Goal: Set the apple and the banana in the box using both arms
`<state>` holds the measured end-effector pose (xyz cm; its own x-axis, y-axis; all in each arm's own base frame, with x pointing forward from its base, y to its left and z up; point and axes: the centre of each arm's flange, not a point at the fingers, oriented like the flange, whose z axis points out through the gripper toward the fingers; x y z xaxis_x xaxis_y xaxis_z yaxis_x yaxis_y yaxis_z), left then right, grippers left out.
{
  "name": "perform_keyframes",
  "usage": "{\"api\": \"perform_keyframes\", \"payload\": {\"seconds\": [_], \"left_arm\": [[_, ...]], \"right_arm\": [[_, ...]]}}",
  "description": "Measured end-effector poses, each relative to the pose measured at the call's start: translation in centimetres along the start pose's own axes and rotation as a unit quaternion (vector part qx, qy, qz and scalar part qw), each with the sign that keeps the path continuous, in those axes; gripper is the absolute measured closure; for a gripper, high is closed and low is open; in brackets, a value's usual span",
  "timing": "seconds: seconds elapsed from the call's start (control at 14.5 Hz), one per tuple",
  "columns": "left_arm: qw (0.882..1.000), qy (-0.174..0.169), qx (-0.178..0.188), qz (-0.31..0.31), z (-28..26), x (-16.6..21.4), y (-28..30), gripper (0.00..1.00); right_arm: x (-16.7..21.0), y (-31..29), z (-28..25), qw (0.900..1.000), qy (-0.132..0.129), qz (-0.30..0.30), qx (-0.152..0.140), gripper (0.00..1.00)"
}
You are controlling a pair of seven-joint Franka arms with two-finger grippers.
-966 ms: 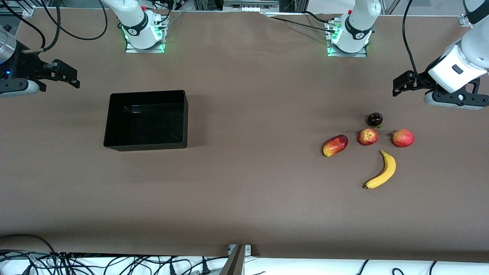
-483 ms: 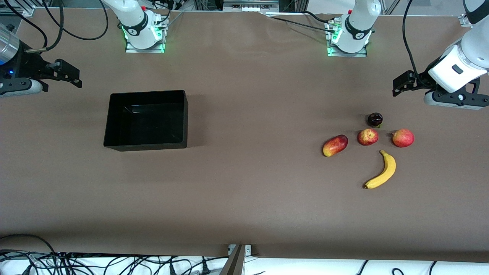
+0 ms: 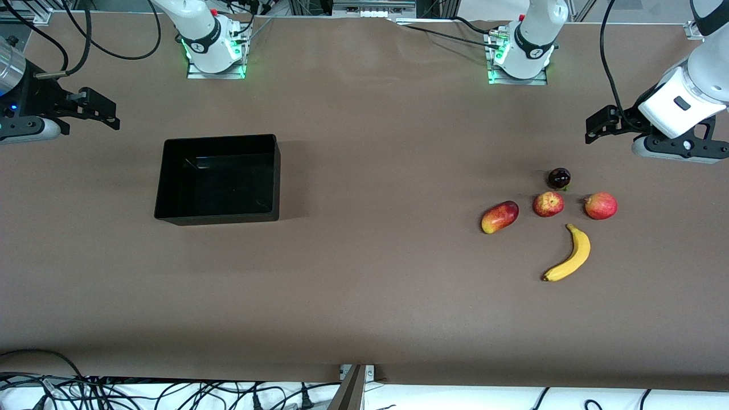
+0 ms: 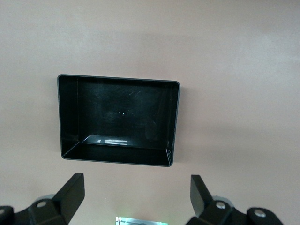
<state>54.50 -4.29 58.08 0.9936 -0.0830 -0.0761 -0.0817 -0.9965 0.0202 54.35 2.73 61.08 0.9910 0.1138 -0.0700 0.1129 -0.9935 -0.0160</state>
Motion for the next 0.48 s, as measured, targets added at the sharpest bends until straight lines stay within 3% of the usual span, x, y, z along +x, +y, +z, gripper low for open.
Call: {"api": "perform_keyframes", "payload": {"seconds": [0.48], "left_arm": [[1.0,0.0,0.0,0.002,0.0,0.0,0.23,0.0]], "right_arm": [[-0.08,0.24,0.01,1.0,-0.002,0.002,0.0,0.0]]}}
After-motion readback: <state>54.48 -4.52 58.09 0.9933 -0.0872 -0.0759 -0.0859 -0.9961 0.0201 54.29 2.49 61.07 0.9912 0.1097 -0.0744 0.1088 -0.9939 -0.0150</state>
